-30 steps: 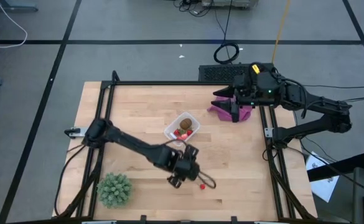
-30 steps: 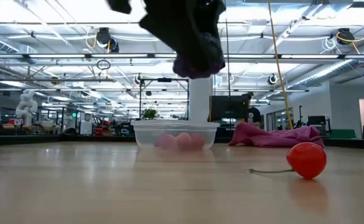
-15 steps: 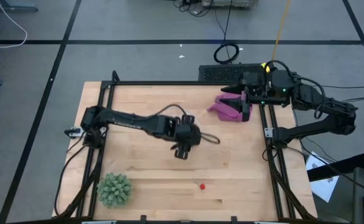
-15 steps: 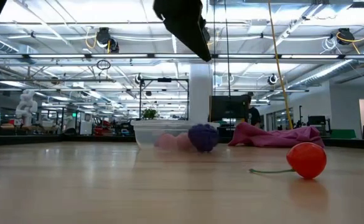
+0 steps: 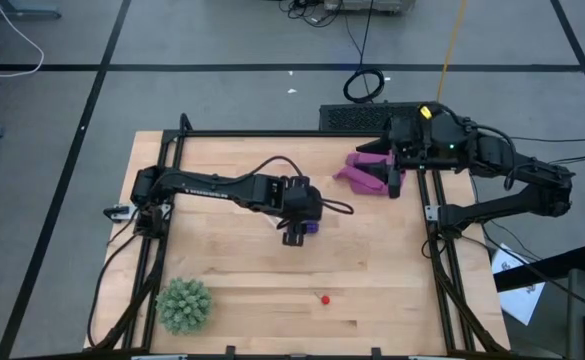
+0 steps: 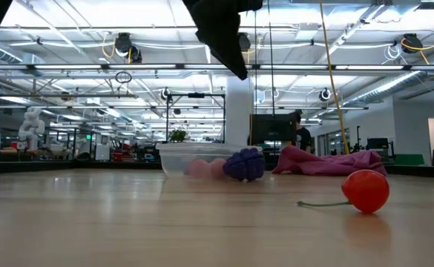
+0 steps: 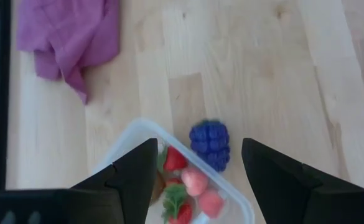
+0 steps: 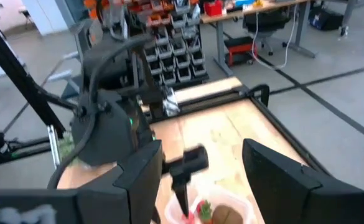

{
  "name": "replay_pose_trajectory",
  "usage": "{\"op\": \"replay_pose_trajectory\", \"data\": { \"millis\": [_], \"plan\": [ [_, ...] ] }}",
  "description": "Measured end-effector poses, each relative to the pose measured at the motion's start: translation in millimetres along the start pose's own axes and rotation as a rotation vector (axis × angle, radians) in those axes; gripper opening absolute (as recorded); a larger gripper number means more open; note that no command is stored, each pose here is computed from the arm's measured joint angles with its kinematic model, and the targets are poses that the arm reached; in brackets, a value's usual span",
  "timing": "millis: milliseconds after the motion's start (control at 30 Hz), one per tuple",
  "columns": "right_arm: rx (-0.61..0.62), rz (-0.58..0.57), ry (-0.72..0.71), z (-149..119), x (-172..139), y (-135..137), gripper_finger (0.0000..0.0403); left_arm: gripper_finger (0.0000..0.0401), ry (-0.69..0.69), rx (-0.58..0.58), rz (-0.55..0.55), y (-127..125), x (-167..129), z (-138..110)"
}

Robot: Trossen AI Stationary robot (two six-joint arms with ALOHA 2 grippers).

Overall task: Pick and placing Produce into tupperware
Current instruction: Put the blue raspberry into the transparent bin

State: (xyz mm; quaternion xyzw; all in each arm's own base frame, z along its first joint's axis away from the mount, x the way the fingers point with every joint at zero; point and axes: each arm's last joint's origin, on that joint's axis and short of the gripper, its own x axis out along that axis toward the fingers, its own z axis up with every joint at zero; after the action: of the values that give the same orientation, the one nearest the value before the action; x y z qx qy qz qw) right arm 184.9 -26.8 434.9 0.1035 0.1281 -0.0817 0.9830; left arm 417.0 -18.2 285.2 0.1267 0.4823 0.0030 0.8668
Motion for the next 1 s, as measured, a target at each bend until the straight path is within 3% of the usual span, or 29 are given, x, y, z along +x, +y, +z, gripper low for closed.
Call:
{"op": "replay_pose_trajectory", "data": {
  "millis": [133,233,367,500,633,833,1000],
  "plan": [
    [0.002,-0.012,0.077,-7,3,-1,0.0215,0.0239,0.079,-0.016,-0.001,5,0,-8],
    [0.000,-0.010,0.140,-13,9,1,0.0215,0.0239,0.173,-0.042,0.069,18,1,-19],
    [-0.052,0.018,0.275,-26,28,6,0.0215,0.0239,0.323,-0.084,0.171,44,1,-37],
    [-0.160,0.054,0.375,-39,57,13,0.0215,0.0239,0.431,-0.146,0.196,80,-8,-58],
    [-0.246,0.066,0.442,-49,79,13,0.0215,0.0239,0.449,-0.207,0.189,120,-25,-78],
    [-0.344,0.083,0.508,-63,110,13,0.0215,0.0239,0.351,-0.369,0.188,177,-65,-109],
    [-0.466,0.118,0.548,-78,140,14,0.0215,0.0239,0.280,-0.511,0.187,198,-97,-130]
  ]
}}
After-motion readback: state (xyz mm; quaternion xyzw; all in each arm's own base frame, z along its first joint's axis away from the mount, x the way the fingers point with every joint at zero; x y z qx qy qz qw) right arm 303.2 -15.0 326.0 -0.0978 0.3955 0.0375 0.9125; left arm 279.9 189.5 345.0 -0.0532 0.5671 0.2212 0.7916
